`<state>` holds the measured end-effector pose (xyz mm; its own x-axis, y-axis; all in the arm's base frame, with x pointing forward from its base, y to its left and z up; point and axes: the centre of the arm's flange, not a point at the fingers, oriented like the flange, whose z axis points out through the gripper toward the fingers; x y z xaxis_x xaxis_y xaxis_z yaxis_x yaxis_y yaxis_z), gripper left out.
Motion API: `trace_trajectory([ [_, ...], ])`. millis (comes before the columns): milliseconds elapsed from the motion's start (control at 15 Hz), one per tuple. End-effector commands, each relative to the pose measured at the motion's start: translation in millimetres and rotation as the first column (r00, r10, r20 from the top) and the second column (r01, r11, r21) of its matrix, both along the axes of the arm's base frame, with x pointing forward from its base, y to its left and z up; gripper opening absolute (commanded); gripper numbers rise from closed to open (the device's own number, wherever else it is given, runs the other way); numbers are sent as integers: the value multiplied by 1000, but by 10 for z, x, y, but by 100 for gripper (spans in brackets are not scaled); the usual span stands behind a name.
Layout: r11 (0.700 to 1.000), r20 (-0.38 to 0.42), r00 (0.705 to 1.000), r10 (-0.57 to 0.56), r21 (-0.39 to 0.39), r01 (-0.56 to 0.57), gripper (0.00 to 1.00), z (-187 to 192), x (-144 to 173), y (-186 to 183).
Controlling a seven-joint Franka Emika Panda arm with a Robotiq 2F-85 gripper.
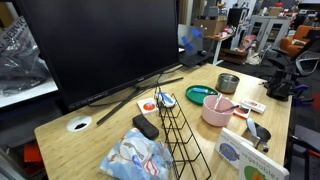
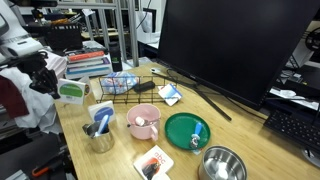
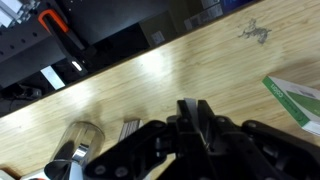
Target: Remove the book with some green from the book rack and put it on the table
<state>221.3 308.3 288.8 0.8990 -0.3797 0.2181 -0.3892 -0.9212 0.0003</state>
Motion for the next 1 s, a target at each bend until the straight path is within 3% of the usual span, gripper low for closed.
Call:
trace_trajectory([
  [0, 998, 0, 999, -41, 55, 41, 4, -364, 57, -357],
  [400, 997, -20, 997, -76, 25, 77, 4, -682, 286, -575],
  [933, 1000, 19, 1000, 23, 10, -23, 4, -910, 226, -526],
])
